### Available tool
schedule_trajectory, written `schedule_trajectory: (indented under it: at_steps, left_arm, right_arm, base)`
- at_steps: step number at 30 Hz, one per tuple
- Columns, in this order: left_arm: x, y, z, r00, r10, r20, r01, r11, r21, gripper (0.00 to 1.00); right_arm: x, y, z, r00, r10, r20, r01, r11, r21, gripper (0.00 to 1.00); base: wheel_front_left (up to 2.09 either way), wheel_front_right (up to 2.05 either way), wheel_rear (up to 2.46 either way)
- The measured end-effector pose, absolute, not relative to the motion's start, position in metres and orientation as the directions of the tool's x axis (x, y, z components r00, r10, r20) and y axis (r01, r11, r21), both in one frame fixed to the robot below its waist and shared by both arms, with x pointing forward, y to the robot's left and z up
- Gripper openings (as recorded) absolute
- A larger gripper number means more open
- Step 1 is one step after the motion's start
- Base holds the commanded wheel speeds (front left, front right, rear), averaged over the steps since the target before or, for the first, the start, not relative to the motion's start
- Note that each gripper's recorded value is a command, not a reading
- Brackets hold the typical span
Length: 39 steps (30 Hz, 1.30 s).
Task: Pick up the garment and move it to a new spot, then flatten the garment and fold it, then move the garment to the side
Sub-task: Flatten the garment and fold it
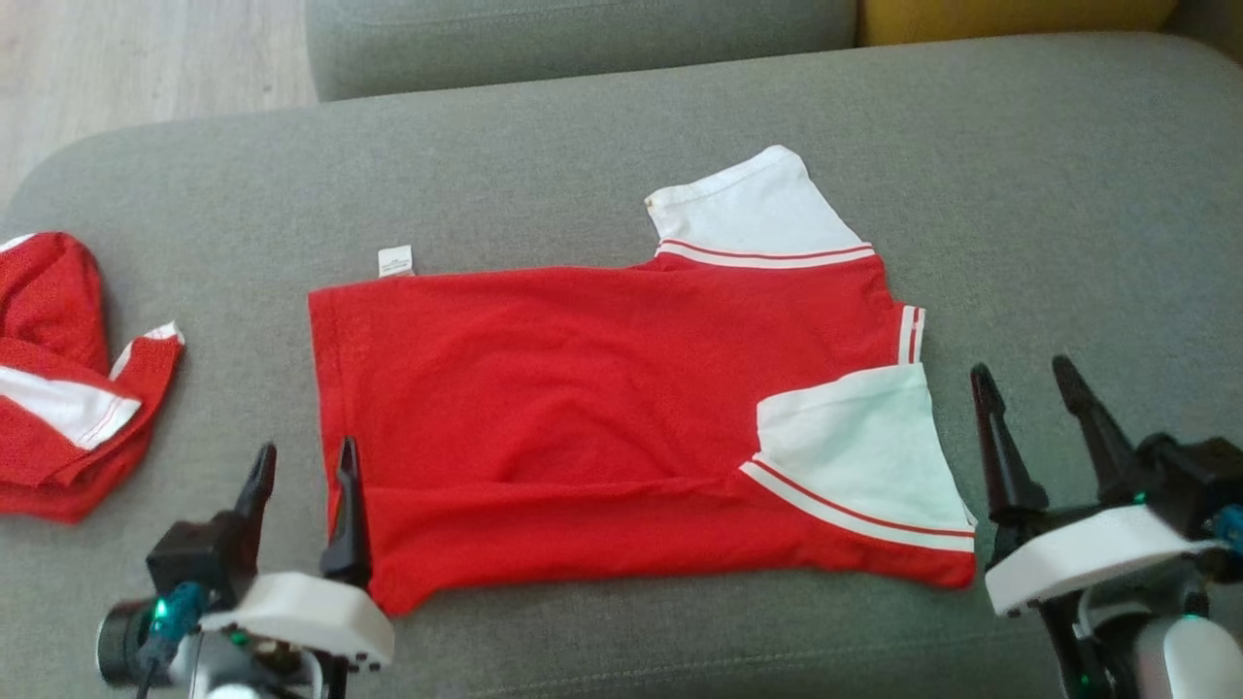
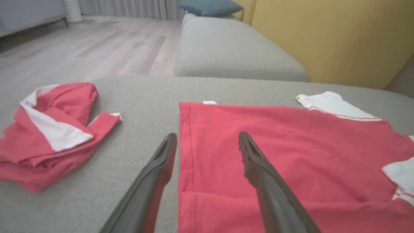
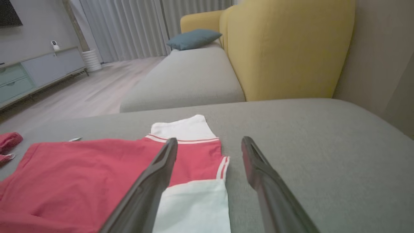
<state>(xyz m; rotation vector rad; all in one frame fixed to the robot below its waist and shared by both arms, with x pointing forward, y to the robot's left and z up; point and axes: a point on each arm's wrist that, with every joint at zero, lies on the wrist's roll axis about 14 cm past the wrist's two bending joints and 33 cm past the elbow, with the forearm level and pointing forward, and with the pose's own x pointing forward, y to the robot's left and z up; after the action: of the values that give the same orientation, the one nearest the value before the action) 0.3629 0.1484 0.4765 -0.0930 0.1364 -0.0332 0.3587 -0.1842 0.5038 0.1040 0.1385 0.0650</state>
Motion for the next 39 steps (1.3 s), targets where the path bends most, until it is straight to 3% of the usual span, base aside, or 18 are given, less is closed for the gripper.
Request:
schedule_trajectory:
  at_steps: [7, 19, 26, 32, 39]
  left_arm:
    - [0.375, 0.149, 0.507, 1.0, -0.027, -0.008, 0.027, 0.998, -0.052, 1.0]
    - [0.379, 0.152, 0.501, 1.0, -0.017, -0.023, 0.016, 0.999, -0.051, 1.0]
    - [0.44, 0.143, 0.503, 0.996, -0.085, -0.025, 0.083, 0.995, -0.052, 1.0]
    - [0.497, 0.143, 0.463, 0.969, -0.12, -0.218, 0.111, 0.992, -0.057, 1.0]
    - [0.511, 0.166, 0.39, 0.847, -0.066, -0.527, 0.034, 0.997, -0.07, 1.0]
  right_arm:
    - [0.369, -0.175, 0.529, 0.992, 0.105, -0.064, -0.099, 0.991, 0.093, 1.0]
    - [0.374, -0.173, 0.525, 0.991, 0.111, -0.081, -0.103, 0.99, 0.097, 1.0]
    - [0.391, -0.172, 0.513, 0.987, 0.115, -0.109, -0.104, 0.99, 0.101, 1.0]
    - [0.409, -0.168, 0.499, 0.981, 0.128, -0.143, -0.112, 0.988, 0.109, 1.0]
    - [0.413, -0.172, 0.476, 0.972, 0.116, -0.204, -0.092, 0.988, 0.126, 1.0]
  base:
    - [0.0, 0.0, 0.0]
    - [0.0, 0.0, 0.0]
    - [0.0, 0.0, 0.0]
    - [0.0, 0.0, 0.0]
    - [0.0, 0.0, 0.0]
